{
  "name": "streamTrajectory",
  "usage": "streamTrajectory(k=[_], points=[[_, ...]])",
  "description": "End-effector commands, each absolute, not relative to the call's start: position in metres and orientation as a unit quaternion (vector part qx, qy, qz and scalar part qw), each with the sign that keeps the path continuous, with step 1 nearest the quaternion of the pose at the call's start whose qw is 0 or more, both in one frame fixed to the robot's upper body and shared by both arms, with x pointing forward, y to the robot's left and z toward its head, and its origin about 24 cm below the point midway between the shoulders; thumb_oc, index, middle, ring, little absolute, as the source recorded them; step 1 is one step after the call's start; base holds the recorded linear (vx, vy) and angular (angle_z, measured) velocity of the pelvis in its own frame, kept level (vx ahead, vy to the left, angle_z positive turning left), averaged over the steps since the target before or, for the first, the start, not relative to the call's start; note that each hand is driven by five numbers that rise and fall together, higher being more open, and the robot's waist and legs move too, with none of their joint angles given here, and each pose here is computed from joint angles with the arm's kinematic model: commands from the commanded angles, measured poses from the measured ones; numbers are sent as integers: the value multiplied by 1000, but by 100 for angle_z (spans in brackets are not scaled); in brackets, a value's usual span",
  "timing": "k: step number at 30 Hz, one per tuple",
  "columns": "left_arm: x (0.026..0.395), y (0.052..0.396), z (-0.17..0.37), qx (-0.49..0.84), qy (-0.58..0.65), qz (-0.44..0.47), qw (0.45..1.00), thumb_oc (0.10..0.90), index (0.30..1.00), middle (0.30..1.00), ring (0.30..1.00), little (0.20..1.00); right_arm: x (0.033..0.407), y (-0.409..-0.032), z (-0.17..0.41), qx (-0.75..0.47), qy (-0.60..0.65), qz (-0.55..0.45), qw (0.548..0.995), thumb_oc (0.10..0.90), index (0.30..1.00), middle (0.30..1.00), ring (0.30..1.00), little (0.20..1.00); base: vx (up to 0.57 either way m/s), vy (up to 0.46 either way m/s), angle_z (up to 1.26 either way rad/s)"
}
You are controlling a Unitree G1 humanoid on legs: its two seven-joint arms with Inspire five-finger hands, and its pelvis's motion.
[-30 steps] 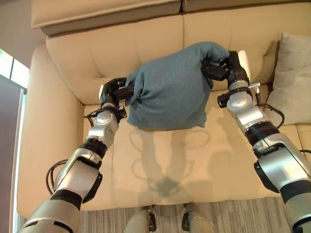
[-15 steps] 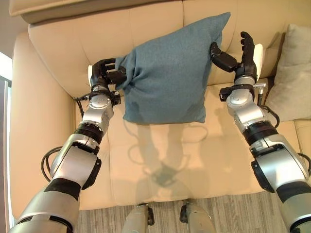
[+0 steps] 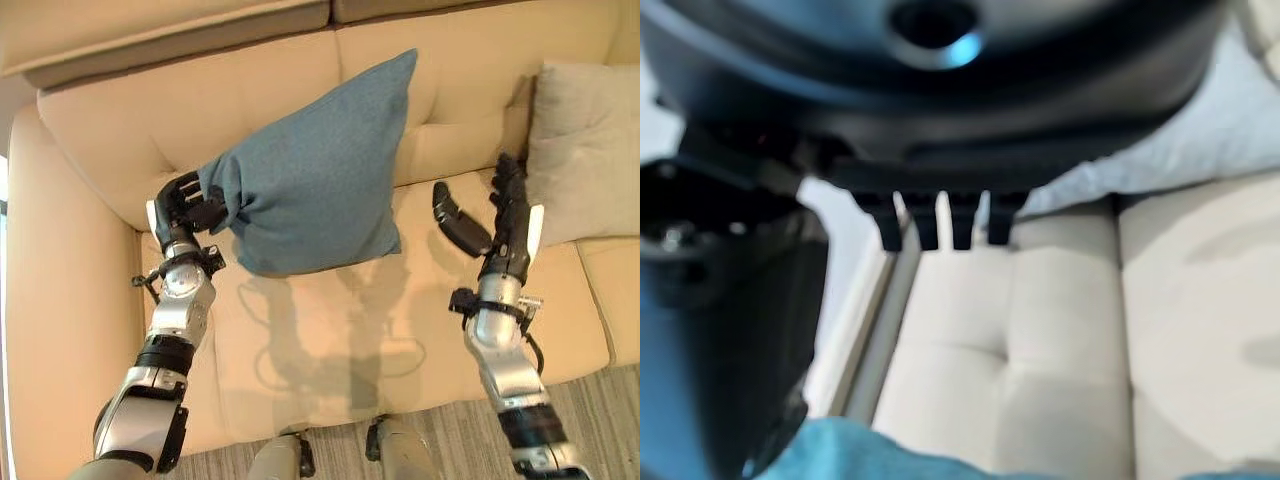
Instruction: Pick up all the scattered cushions and arrange them neatly on the sofa.
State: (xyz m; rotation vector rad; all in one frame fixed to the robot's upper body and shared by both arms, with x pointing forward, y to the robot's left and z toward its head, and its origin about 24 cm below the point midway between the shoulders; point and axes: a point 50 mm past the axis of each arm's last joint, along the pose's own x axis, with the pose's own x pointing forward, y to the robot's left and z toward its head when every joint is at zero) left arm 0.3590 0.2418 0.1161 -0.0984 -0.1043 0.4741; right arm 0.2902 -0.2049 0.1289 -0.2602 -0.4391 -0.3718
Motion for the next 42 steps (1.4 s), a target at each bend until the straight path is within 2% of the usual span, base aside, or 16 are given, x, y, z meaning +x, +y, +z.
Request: streamTrajectory(k=[1,4,5,6,7,8,10,11,13,14,16,17,22,31,35,42], points=[[355,269,117,26,-63,282,957,800,900,900,900,900,264,-190,176,-113,-381,-131,908,800,900,900,900,900,24,-17,7],[362,270,123,54,-54,275,958,800,900,900,900,900,255,-173,179,-95,-386,-32,917,800,900,900,900,900,7,-5,2],[363,271,123,54,-55,275,958,800,900,900,900,900,255,-174,179,-95,-387,-31,917,800,900,900,900,900,0,0,0],[368,270,128,52,-52,274,959,800,900,900,900,900,249,-166,179,-59,-382,31,922,800,900,900,900,900,0,0,0],[368,270,129,52,-53,274,959,800,900,900,900,900,249,-166,179,-59,-382,31,922,800,900,900,900,900,21,-35,3],[377,268,140,60,-55,260,962,800,900,900,900,900,244,-152,175,7,-356,145,923,800,900,900,900,900,1,-34,1],[379,267,141,61,-50,255,964,800,900,900,900,900,242,-150,175,12,-349,173,921,800,900,900,900,900,-4,-36,-1],[386,264,149,78,-44,240,967,800,900,900,900,900,242,-139,166,110,-295,269,910,800,900,900,900,900,5,-39,-4],[392,259,157,100,-38,225,968,800,900,900,900,900,245,-122,147,183,-212,344,896,800,900,900,900,900,15,-44,-2],[397,254,165,104,-46,205,972,800,900,900,900,900,250,-117,130,136,-157,365,907,800,900,900,900,900,0,0,0],[397,254,166,104,-46,206,972,800,900,900,900,900,250,-117,131,136,-158,365,907,800,900,900,900,900,0,0,0],[401,245,175,110,-57,184,975,800,900,900,900,900,260,-112,102,113,-78,376,916,800,900,900,900,900,-6,-19,4],[405,230,179,99,-72,160,980,800,900,900,900,900,278,-105,75,94,-21,355,930,800,900,900,900,900,0,-16,4],[392,184,200,64,-174,74,980,800,900,900,900,900,349,-117,65,2,12,156,988,800,900,900,900,900,12,-7,9],[379,185,208,92,-225,77,967,800,900,900,900,900,360,-122,82,-1,-21,118,993,800,900,900,900,900,35,-10,12],[365,202,208,75,-244,91,963,800,900,900,900,900,365,-119,108,-15,-67,122,990,800,900,900,900,900,42,-4,7]])
